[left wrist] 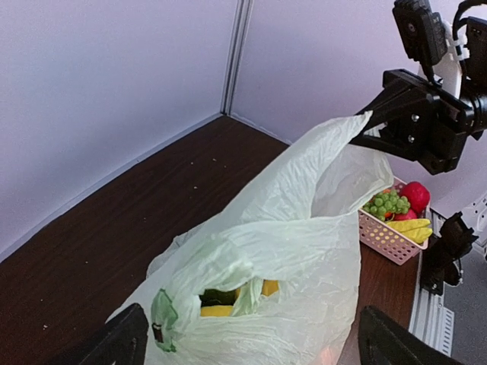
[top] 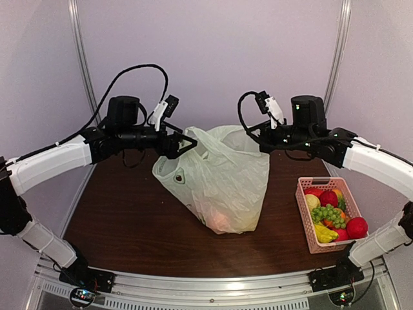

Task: Untie the knot of the plastic bag and take out the fruit
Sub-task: Adjust the bag opening for the takeout bag, then hold the bag opening of the takeout bag, then reach into the gripper in the takeout bag, then pick up the fake fruit from the takeout bag.

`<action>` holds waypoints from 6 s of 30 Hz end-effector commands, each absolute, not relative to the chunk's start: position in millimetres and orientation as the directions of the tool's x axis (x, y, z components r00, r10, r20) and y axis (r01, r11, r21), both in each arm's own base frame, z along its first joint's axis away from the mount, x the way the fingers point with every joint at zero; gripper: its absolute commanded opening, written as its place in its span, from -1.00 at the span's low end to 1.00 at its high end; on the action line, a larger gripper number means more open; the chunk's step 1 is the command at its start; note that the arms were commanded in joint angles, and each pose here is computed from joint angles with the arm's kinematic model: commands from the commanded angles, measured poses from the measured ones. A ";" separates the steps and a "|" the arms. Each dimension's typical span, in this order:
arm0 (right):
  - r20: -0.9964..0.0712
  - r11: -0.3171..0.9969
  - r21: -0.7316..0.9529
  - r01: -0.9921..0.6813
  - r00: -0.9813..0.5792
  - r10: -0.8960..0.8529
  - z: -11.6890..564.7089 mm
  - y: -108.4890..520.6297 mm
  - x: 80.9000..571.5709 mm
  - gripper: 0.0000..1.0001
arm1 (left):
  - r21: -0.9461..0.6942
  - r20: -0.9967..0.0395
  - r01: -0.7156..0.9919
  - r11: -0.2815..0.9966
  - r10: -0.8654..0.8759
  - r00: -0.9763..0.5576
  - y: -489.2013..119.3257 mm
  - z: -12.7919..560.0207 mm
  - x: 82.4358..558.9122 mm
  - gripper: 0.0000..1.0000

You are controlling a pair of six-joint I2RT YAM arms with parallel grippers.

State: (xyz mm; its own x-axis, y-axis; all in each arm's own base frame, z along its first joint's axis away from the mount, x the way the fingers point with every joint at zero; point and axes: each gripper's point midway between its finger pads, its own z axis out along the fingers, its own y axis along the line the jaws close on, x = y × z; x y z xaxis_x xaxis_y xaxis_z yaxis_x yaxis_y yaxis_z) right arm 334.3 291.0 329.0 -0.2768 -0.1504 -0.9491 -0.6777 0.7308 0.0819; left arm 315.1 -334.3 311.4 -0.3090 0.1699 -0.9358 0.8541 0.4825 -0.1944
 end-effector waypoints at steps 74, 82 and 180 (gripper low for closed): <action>-0.735 0.790 -0.013 -0.614 -0.530 -0.424 195.8 378.8 283.9 0.58 | -0.311 -0.818 0.947 -0.079 0.529 -0.225 -401.4 185.1 42.6 -1.00; -0.600 0.787 0.053 -0.614 -0.650 -0.466 136.0 350.4 244.7 0.64 | -0.246 -0.857 0.969 0.013 0.464 -0.223 -395.8 206.0 59.6 -0.56; -0.655 0.793 0.220 -0.568 -0.688 -0.311 82.6 416.5 271.5 0.42 | -0.127 -0.792 0.773 0.621 0.405 -0.456 -312.8 176.5 244.6 -1.00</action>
